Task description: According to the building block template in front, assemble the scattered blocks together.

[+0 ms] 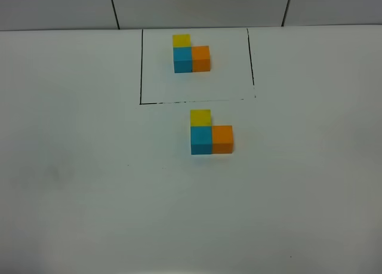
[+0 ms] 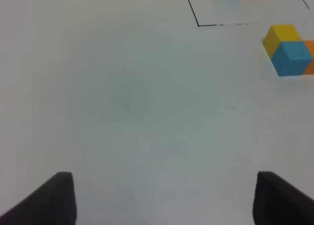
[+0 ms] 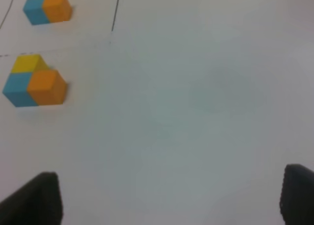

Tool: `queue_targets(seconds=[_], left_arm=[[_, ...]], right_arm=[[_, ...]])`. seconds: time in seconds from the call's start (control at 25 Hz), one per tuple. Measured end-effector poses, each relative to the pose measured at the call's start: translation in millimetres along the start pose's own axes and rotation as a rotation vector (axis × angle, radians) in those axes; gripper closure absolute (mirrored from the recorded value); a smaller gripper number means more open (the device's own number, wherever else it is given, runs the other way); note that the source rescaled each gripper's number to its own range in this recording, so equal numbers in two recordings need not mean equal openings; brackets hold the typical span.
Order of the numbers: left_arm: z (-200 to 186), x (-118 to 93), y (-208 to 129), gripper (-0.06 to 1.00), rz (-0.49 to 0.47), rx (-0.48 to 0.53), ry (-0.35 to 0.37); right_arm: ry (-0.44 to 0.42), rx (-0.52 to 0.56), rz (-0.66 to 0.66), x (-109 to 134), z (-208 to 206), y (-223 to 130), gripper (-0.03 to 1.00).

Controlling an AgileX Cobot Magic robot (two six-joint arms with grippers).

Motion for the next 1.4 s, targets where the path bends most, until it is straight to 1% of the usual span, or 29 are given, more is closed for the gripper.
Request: queue_targets(seconds=[0.12, 0.32, 0.44, 0.56, 1.4], left_arm=[[0.0, 0.0, 0.0, 0.36, 0.0, 0.0, 0.0], [0.0, 0.0, 0.0, 0.36, -0.003, 0.0, 0.0], [0.0, 0.0, 0.0, 0.36, -0.002, 0.0, 0.0], [0.0, 0.0, 0.0, 0.36, -0.002, 0.0, 0.0], [0.0, 0.0, 0.0, 0.36, -0.002, 0.0, 0.0]], right_arm=[[0.019, 0.0, -0.009, 1.3, -0.2, -0.1, 0.08], [0.018, 0.002, -0.004, 0.4, -0.3, -0.4, 0.11], [0.049, 0.004, -0.012, 1.4, -0.8, -0.9, 0.12], [0.061, 0.006, -0.012, 0.4, -1.1, -1.3, 0.12], [0.059, 0.006, -0.013, -0.2, -1.1, -1.4, 0.12]])
Point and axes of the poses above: a point on each arm's last joint axis where the gripper is mounted, z pointing out along that axis toward the gripper, x along the wrist's bending axis when the last joint is at zero, y = z × x, the point moved 7 cm from there along z, pointing out along that axis toward the gripper, and after that the axes turned 4 degrees about -z, right-handed, at the moved point
